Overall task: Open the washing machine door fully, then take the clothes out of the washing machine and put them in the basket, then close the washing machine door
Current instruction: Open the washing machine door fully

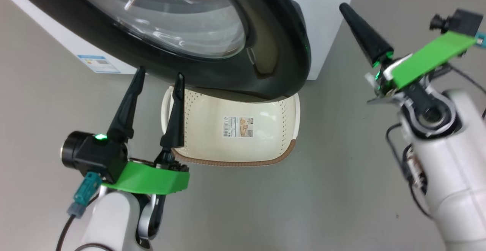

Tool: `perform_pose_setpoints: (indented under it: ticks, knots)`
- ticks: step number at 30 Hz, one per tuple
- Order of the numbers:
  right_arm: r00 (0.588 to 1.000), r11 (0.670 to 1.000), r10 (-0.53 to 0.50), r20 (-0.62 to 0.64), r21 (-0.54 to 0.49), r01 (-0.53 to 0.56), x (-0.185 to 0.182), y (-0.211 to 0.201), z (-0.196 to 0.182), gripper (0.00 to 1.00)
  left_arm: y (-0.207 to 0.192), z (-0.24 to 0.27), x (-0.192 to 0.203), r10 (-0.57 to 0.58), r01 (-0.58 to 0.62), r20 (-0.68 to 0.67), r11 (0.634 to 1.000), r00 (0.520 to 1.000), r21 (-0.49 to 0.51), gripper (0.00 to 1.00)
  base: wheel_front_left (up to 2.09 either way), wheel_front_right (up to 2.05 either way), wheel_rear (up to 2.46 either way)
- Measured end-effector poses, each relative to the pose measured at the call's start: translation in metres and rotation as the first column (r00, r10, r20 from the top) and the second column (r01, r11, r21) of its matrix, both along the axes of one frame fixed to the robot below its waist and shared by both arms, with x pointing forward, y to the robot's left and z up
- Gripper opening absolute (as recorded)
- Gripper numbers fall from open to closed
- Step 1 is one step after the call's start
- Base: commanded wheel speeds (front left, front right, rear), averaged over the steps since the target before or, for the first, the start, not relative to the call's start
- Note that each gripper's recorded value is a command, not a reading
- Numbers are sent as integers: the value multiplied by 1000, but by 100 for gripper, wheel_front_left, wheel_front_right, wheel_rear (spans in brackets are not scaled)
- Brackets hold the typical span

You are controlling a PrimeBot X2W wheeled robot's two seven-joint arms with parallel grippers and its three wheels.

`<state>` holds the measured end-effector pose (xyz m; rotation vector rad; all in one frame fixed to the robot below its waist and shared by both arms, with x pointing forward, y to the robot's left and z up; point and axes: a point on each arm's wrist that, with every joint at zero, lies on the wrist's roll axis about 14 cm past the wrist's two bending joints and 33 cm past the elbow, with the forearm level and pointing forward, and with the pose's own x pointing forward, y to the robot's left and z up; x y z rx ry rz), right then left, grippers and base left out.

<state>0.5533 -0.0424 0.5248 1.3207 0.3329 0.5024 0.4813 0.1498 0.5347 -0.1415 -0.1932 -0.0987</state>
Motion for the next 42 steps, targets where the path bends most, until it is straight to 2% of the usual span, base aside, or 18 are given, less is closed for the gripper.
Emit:
perform_pose_setpoints:
  ticks: [5,9,13,24,34,42]
  knots:
    - [983,982,181,-39,63,-178,2,21,5,0,3,-3,-2,6,-6,-9,1000,1000,3,100,0,0,0]
    - [951,951,307,-44,55,-304,-3,39,7,0,4,-6,-2,10,-10,-18,1000,1000,6,100,0,0,0]
    - [925,926,377,-46,36,-376,-7,51,7,0,5,-9,-3,14,-14,-27,1000,1000,7,100,0,0,0]
    - [884,883,468,-2,-20,-468,-23,70,20,0,15,-3,-6,50,-50,-16,999,999,6,100,0,0,0]
    - [834,832,552,2,-61,-551,-57,91,21,0,33,8,-21,107,-107,-2,994,994,-4,100,0,0,0]
    - [812,810,584,0,-62,-583,-75,102,20,0,45,13,-33,149,-149,-1,989,989,-23,100,0,0,0]
